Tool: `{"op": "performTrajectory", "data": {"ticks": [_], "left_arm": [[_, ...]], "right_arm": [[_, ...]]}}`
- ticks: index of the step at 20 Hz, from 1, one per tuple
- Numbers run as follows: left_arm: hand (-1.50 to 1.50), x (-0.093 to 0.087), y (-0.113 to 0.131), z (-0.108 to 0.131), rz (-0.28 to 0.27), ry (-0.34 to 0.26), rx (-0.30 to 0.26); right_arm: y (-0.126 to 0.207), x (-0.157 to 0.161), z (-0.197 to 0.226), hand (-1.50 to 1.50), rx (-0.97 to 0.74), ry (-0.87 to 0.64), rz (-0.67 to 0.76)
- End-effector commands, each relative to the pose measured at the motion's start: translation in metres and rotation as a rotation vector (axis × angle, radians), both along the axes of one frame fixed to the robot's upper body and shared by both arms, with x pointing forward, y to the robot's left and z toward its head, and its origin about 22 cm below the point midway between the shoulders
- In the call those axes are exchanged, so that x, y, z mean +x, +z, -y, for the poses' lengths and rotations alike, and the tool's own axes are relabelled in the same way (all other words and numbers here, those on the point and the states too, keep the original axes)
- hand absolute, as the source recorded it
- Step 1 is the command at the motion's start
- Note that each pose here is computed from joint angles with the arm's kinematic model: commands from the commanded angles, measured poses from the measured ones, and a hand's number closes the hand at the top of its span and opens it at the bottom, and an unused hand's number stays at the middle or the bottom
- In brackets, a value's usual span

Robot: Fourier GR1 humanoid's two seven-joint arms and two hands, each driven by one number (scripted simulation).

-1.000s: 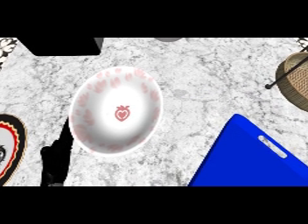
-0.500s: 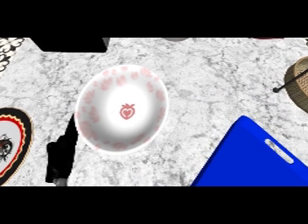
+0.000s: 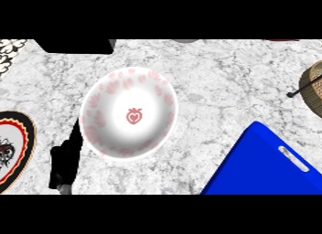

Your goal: Pick the can from the tray and place it in the tiered basket

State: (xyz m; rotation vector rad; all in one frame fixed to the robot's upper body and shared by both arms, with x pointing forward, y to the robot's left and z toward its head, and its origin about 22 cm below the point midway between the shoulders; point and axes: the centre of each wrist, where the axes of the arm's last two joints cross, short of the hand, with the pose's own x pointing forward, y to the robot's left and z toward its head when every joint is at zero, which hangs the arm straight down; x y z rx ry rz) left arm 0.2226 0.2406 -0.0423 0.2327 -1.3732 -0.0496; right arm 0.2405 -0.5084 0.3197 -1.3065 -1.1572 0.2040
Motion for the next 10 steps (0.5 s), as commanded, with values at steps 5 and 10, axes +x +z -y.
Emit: {"op": "performTrajectory", "data": {"ticks": [5, 10], "left_arm": [[0.0, -0.02, -0.02, 0.007, -0.056, 0.013, -0.003], [0.0, -0.005, -0.014, 0.002, -0.046, 0.008, -0.004]], "right_arm": [[-0.032, 0.042, 0.014, 1.5, -0.011, 0.007, -0.076], [-0.059, 0.082, -0.007, 1.5, 0.007, -0.017, -0.09]]}}
